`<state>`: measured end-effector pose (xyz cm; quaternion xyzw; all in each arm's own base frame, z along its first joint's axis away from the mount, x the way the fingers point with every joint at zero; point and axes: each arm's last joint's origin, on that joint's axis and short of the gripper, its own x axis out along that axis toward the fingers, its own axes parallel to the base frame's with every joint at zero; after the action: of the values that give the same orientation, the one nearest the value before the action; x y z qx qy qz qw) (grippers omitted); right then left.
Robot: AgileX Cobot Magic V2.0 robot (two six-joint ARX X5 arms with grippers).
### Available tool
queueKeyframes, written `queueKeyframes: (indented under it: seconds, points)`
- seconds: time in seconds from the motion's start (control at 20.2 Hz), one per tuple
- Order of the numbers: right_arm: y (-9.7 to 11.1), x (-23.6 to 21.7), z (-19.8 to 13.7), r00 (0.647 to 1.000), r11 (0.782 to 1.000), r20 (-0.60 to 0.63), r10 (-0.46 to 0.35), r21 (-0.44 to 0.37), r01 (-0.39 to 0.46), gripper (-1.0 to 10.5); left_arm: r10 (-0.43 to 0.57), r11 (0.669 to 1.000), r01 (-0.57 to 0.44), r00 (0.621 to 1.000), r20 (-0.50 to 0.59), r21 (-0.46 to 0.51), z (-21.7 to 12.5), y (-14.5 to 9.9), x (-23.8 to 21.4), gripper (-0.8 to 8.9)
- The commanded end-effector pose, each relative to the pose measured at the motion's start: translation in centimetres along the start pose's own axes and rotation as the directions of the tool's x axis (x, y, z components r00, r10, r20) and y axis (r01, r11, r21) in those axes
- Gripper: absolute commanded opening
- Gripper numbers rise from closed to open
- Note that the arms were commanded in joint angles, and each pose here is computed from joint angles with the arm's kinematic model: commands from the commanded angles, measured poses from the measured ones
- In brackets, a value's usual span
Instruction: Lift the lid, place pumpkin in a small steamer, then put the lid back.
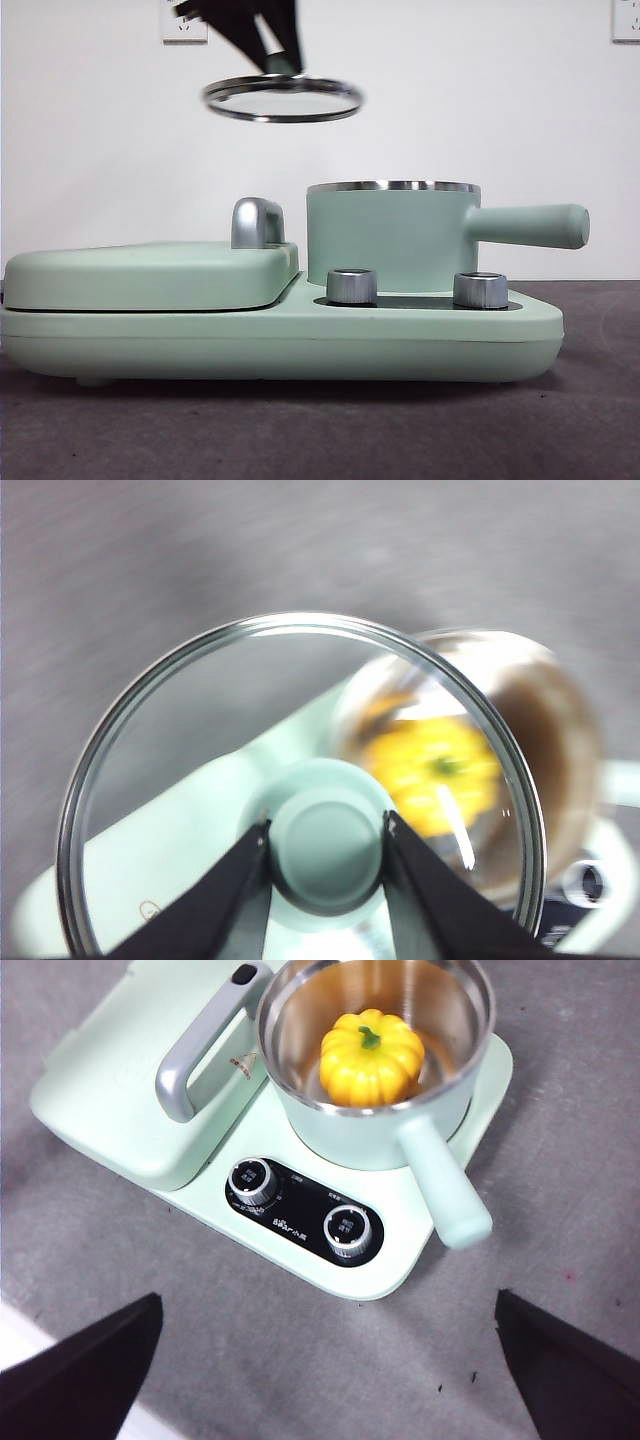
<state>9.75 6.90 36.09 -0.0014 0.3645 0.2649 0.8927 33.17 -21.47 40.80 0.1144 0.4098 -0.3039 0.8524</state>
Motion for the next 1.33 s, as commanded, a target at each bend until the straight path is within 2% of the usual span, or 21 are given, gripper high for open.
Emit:
queueKeyframes:
  seconds: [0.05,0.2,0.4,0.69,1.09,1.33]
  points:
    - [-0.3,-0.6,-2.0,0.998,0.999,0.061,0.016,0.032,-0.018,5.5,-0.039,0.998,0.035,0.997,0.062,0.051,0.7,-2.3,-0.9,0.15]
    - [-0.9,-1.7,-4.9,0.99,0.999,0.141,0.029,0.034,-0.034,5.5,-0.084,0.991,0.077,0.995,0.06,0.107,0.7,-5.0,-0.3,0.15]
    - [-1.2,-3.3,-6.6,0.973,0.998,0.226,0.047,0.038,-0.057,5.5,-0.114,0.982,0.106,0.993,0.042,0.155,0.8,-6.8,1.9,0.15]
    - [-1.3,-4.1,-7.1,0.963,0.996,0.261,0.059,0.048,-0.074,5.5,-0.108,0.979,0.113,0.993,-0.037,0.171,0.5,-6.9,6.0,0.15]
    - [-1.3,-4.1,-7.2,0.964,0.994,0.261,0.059,0.071,-0.08,5.5,-0.111,0.971,0.109,0.994,-0.002,0.214,0.9,-6.9,7.0,0.15]
    - [-1.3,-4.1,-7.2,0.964,0.994,0.261,0.059,0.078,-0.082,5.5,-0.108,0.967,0.112,0.994,-0.027,0.23,0.7,-6.9,8.3,0.15]
